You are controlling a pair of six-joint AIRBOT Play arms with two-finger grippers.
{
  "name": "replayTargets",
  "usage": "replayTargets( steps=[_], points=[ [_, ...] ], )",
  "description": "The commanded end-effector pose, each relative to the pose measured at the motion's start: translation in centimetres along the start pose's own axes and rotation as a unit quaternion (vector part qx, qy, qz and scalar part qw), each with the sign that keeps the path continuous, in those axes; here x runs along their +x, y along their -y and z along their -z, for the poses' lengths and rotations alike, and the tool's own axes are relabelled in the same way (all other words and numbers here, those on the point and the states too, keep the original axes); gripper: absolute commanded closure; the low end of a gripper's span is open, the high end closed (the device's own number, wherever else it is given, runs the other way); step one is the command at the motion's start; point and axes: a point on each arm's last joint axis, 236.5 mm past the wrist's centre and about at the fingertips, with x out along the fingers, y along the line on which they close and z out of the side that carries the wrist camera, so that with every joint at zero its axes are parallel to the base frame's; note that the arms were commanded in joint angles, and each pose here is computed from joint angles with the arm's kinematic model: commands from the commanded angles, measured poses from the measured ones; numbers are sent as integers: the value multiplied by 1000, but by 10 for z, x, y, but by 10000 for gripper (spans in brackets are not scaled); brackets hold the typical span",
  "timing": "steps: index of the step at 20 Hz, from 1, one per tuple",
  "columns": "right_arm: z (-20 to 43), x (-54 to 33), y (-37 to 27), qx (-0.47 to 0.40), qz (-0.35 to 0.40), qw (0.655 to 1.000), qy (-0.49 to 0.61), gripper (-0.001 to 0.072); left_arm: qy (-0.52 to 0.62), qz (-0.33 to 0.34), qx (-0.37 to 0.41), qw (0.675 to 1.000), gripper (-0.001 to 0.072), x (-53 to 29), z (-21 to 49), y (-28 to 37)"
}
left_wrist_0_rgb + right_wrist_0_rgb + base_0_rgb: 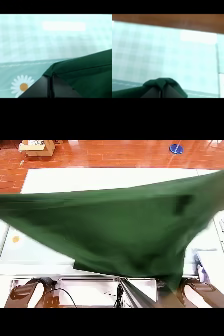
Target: Fold the shirts.
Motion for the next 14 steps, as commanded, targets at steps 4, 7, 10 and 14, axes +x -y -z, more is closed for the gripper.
replayTargets(
  steps=[4,7,10,14],
  points=[
    [4,199,-7,35,-76,990,-111,683,-59,-27,-57,996,689,144,8,-89],
    [-13,251,-8,59,-90,992,-73,683,-35,-40,-93,994,688,199,-13,-124],
    [-43,281,1,79,-81,994,-4,683,-5,-34,-147,989,687,245,-27,-147],
    [-51,312,11,109,-70,991,24,683,42,-33,-217,975,688,287,-41,-174]
  ],
)
